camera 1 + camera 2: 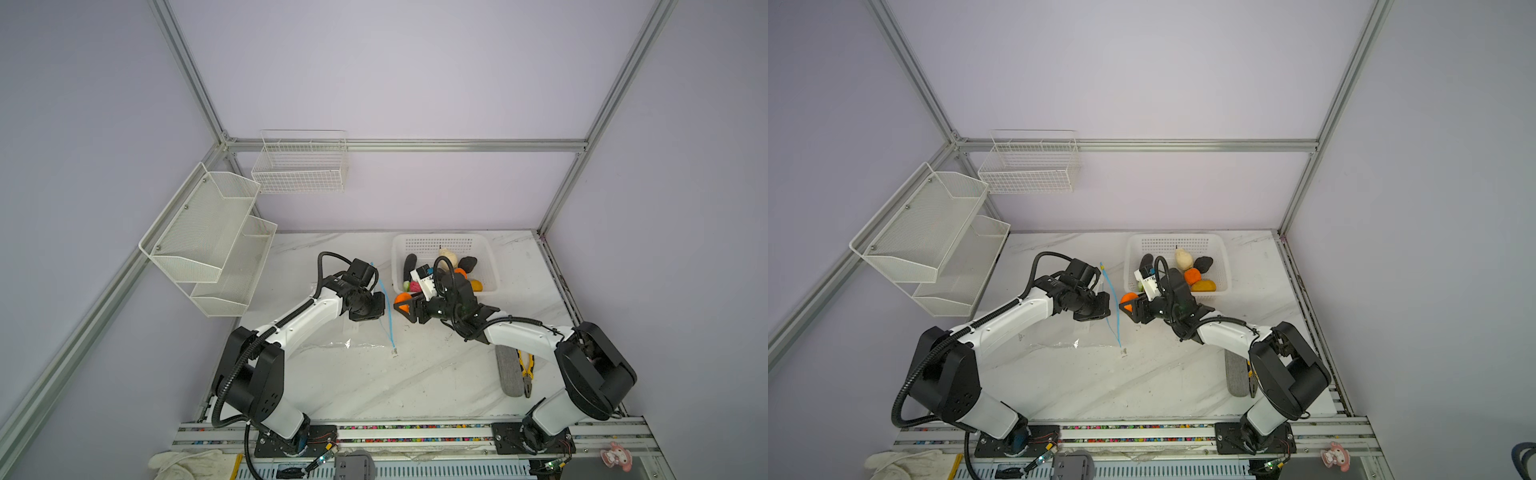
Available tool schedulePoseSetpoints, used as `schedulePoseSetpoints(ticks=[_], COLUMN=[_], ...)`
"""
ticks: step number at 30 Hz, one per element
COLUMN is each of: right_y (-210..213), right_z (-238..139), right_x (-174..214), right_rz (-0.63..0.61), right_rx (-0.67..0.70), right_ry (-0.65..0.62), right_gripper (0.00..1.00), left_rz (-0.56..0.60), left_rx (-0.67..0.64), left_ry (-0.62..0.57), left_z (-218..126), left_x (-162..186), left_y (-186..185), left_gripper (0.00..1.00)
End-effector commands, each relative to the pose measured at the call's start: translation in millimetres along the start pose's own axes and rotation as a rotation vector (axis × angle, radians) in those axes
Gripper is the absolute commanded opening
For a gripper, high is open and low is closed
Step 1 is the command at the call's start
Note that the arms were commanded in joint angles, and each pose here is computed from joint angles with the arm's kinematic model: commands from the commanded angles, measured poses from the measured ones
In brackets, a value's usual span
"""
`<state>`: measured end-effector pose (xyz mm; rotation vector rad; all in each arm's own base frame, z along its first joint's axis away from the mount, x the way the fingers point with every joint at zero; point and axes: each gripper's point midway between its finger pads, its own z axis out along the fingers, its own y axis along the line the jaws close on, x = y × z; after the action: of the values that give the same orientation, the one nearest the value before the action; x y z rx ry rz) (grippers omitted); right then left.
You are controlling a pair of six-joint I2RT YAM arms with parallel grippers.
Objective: Place the food in the zip-top bag and seal the zipper
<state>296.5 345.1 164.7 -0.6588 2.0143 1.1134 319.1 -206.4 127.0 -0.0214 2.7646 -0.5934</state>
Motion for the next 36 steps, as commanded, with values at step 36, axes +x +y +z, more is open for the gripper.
schedulePoseSetpoints(ticks=[36], right_y=[33.1], right_z=[42.0], right_x=[23.6], right_rz=[-0.033], right_rx=[-0.141], right_ry=[0.021], right_gripper=[0.21], left_rz=[-0.011], left_rx=[0.120], left_ry=[-0.118], left_z=[-52.6], left_x=[-7.9], left_y=[-22.5], left_gripper=[0.00])
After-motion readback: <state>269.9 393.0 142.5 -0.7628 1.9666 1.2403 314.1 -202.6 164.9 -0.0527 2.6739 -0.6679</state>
